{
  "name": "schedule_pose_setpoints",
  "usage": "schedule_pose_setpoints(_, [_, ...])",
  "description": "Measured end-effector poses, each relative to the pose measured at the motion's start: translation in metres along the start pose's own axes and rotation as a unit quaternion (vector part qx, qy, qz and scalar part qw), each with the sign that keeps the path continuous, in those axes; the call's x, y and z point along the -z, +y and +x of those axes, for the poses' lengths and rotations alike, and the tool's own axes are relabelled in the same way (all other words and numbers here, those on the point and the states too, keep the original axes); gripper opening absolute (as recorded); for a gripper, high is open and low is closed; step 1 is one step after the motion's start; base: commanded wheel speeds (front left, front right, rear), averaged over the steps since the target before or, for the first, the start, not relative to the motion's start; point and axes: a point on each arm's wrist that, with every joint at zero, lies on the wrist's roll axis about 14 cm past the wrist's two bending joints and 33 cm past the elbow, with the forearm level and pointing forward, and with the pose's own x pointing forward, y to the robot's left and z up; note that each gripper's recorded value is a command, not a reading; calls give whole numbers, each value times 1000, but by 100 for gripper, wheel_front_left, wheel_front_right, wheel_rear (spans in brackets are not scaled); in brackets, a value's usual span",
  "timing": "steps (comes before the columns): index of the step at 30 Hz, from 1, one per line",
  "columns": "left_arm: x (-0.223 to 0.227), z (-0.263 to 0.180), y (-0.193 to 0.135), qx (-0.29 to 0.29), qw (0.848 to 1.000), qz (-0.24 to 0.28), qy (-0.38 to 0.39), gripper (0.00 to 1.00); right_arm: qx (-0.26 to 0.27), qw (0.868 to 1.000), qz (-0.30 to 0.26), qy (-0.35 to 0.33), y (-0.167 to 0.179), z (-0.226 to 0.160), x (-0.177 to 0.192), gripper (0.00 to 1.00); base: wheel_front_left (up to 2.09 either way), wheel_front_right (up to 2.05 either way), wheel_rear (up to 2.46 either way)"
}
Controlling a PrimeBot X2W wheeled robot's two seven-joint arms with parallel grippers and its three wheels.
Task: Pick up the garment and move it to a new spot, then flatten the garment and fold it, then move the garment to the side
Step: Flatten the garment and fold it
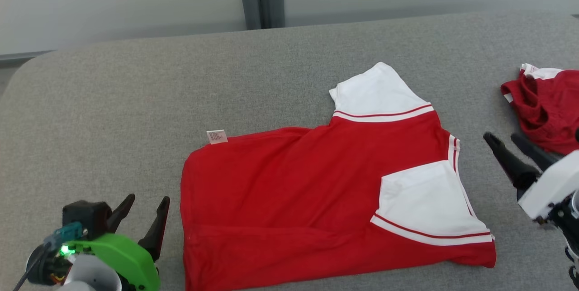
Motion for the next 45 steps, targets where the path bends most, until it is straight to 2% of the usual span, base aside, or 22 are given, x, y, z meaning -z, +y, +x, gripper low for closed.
schedule_pose_setpoints(5, [-11, 35, -10, 31, 999, 12, 11, 100, -14, 998, -25, -53, 9, 40, -32, 100, 0, 0, 0])
schedule_pose_setpoints(12, [-13, 76, -18, 60, 997, 30, 38, 100, -34, 994, -68, -76, 20, 104, -60, 100, 0, 0, 0])
schedule_pose_setpoints(21, [-4, 109, -18, 70, 995, 4, 66, 100, -46, 990, -131, 32, 20, 187, -24, 100, 0, 0, 0])
schedule_pose_setpoints(28, [5, 115, -12, 63, 995, -1, 79, 100, -46, 982, -147, 112, 15, 231, 19, 100, 0, 0, 0])
schedule_pose_setpoints(35, [18, 114, -5, 56, 993, -7, 101, 100, -44, 976, -139, 161, 11, 256, 53, 100, 0, 0, 0])
schedule_pose_setpoints(42, [23, 115, -4, 55, 992, -11, 109, 100, -40, 972, -133, 190, 7, 266, 62, 100, 0, 0, 0])
schedule_pose_setpoints(43, [23, 115, -5, 56, 992, -11, 111, 100, -39, 972, -130, 193, 7, 265, 62, 93, 0, 0, 0])
schedule_pose_setpoints(44, [24, 116, -5, 57, 992, -10, 113, 100, -39, 971, -130, 196, 7, 264, 63, 68, 0, 0, 0])
schedule_pose_setpoints(45, [25, 116, -6, 58, 992, -10, 115, 100, -39, 971, -131, 198, 7, 263, 63, 62, 0, 0, 0])
